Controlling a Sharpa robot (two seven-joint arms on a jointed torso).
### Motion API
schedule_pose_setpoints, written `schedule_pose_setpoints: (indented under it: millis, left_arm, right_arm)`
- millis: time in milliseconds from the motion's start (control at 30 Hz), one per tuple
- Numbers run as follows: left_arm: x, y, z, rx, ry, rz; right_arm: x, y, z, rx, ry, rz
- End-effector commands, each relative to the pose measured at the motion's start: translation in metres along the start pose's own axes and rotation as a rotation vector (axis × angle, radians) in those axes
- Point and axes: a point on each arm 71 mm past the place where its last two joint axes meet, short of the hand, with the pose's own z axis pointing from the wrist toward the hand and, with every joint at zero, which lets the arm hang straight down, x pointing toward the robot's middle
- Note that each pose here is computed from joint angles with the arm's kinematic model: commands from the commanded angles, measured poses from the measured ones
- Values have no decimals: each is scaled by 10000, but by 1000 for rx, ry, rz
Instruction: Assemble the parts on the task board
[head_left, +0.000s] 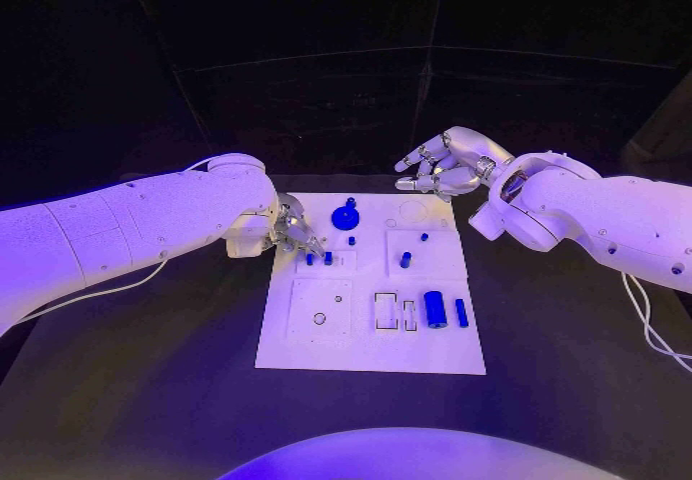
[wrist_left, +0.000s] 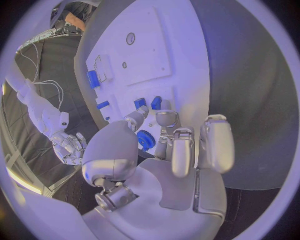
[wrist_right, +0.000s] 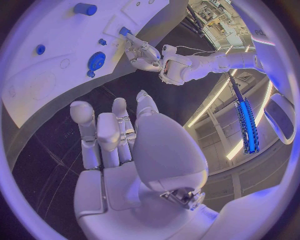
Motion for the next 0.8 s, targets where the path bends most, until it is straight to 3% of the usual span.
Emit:
schedule_pose_setpoints:
  millis: [33, 200, 433, 633, 733, 800]
  left_arm:
    - [-18, 23, -15, 4, -25, -15]
    - [-36, 60, -55, 57, -60, -49]
    - [-127, 50, -173, 290, -184, -190]
    - [-197, -59, -277, 496, -319, -224]
    - [-205, -150, -317, 598, -394, -165]
    - [-187, -197, -321, 634, -411, -125]
  right_arm:
    - [-3, 22, 6, -14, -1, -1]
    - [-5, 20, 7, -14, -2, -2]
    - [-12, 12, 4, -12, -3, -2]
    - [-17, 6, 2, -11, -4, -3]
    - [-17, 6, 4, -10, -6, -3]
    - [-17, 5, 5, -10, -6, -3]
